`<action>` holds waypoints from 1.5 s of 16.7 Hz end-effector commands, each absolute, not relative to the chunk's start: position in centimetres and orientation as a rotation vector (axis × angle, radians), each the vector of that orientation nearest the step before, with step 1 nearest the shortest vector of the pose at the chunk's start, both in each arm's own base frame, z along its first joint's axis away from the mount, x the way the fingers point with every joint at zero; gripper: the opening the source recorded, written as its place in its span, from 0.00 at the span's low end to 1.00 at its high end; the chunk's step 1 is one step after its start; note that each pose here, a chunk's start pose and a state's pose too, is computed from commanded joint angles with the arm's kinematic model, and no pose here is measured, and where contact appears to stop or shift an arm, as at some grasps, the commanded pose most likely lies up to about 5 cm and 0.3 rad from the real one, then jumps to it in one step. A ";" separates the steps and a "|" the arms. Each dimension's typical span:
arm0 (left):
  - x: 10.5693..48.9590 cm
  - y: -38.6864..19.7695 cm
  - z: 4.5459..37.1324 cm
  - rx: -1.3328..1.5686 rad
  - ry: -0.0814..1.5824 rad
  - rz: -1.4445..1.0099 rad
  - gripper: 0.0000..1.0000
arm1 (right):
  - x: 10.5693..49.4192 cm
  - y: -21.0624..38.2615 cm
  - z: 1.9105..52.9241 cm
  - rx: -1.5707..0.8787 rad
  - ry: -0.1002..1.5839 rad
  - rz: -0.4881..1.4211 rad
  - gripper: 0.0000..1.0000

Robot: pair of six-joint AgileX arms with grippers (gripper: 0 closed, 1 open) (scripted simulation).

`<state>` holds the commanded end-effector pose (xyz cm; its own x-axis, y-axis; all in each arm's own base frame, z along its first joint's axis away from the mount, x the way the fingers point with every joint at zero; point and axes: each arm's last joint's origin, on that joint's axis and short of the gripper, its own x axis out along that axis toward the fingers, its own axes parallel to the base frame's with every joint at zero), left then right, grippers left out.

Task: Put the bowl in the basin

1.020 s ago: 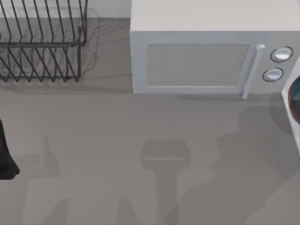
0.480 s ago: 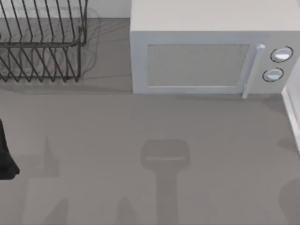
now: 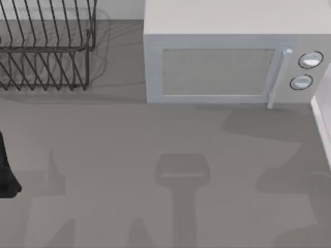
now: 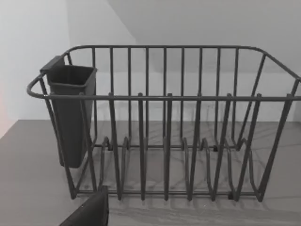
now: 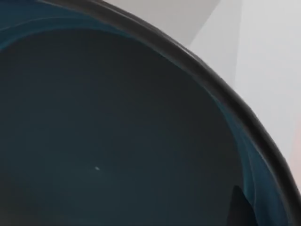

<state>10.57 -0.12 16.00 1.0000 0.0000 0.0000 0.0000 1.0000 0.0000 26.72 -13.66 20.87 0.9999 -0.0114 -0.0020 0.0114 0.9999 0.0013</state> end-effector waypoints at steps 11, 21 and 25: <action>10.6 -0.1 16.0 0.000 0.000 0.000 1.00 | 27.9 -14.3 17.5 0.009 0.010 0.001 0.00; 10.6 -0.1 16.0 0.000 0.000 0.000 1.00 | 26.9 -13.8 6.6 -0.002 -0.001 -0.009 0.00; 10.6 -0.1 16.0 0.000 0.000 0.000 1.00 | 26.7 -13.6 5.9 0.000 0.000 -0.010 0.00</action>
<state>10.57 -0.12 16.00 1.0000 0.0000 0.0000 0.0000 1.0000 0.0000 26.71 -13.64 5.90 1.0000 -0.0100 0.0000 0.0100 1.0000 0.0000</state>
